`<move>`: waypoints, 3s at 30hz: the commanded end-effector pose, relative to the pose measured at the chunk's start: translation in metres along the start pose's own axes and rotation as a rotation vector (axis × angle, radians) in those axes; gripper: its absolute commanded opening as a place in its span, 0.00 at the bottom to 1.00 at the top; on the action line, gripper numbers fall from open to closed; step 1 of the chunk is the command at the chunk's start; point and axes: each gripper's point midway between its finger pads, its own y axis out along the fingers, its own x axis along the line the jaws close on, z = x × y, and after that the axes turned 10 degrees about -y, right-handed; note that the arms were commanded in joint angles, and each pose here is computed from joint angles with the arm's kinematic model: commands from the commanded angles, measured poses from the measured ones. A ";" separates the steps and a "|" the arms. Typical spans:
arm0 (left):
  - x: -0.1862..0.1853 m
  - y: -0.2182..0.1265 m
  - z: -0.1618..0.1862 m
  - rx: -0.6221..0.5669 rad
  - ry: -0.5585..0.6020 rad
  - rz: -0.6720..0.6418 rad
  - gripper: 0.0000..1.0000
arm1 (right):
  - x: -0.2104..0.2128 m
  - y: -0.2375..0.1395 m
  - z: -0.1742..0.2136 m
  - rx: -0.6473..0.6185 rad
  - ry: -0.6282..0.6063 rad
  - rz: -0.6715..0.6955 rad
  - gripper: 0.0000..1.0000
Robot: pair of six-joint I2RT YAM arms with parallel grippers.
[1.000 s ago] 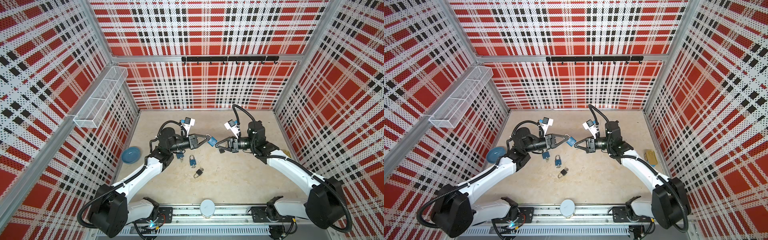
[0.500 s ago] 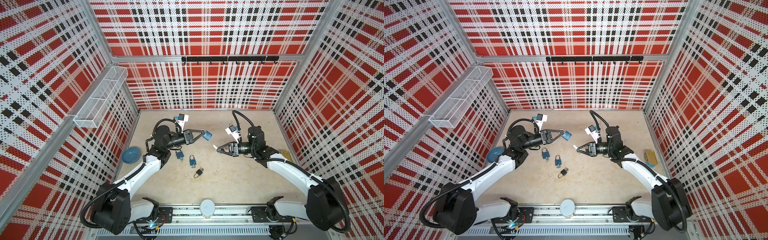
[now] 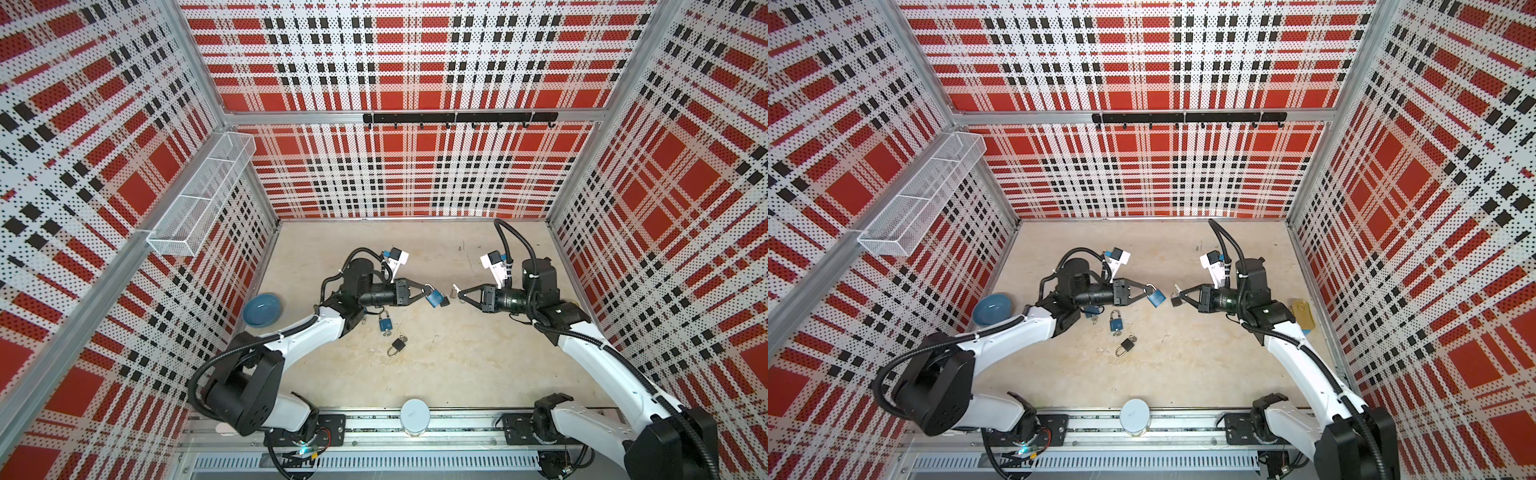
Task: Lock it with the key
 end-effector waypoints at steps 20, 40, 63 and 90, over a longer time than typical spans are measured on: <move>0.097 0.087 0.064 0.295 -0.002 -0.292 0.00 | -0.047 -0.029 0.016 -0.023 0.103 0.305 0.00; 0.135 0.104 0.079 0.409 0.043 -0.477 0.00 | -0.068 -0.027 0.045 0.002 0.152 0.359 0.00; 0.136 0.102 0.063 0.355 0.078 -0.532 0.41 | -0.087 -0.026 0.067 0.033 0.184 0.422 0.00; 0.072 0.049 -0.009 0.004 0.187 -0.580 0.45 | -0.107 0.005 0.126 0.144 0.215 0.519 0.00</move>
